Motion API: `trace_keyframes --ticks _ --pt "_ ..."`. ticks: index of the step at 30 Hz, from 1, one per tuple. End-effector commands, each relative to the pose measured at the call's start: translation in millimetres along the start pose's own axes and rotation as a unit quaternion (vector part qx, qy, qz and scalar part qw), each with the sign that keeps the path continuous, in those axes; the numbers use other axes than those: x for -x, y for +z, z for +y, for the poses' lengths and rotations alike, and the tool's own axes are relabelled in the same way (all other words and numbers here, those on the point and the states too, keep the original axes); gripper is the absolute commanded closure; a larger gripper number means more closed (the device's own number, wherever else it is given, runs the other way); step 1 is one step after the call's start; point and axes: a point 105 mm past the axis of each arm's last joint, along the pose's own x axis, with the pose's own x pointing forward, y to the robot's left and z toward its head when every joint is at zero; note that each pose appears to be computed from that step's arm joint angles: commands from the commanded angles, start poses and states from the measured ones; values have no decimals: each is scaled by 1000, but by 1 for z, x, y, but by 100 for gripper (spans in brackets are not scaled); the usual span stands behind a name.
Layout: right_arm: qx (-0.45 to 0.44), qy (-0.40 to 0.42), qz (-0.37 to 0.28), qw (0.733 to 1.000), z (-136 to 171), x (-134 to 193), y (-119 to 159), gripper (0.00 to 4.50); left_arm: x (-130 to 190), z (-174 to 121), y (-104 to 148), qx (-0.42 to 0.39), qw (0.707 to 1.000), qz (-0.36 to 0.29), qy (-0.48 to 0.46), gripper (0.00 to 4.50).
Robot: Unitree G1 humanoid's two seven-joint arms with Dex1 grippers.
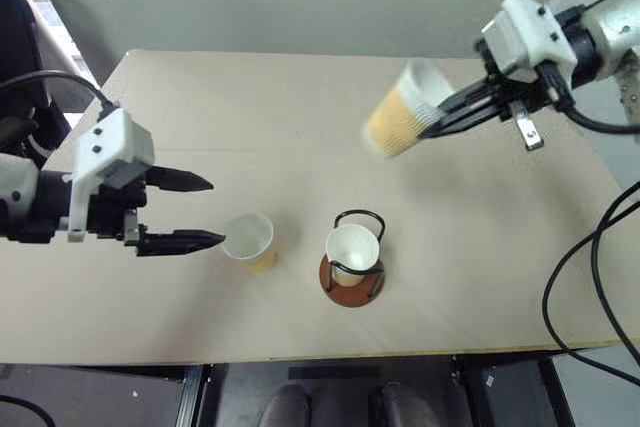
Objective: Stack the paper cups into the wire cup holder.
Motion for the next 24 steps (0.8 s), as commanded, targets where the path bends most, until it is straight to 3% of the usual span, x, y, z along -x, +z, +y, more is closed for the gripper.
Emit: trace_keyframes --ticks 1,24 --pt "0 44 -8 999 18 -14 6 448 4 2 8 -23 1000 -2 8 8" --pt "8 107 61 992 39 -67 -37 448 7 -1 5 -16 1000 6 13 8"
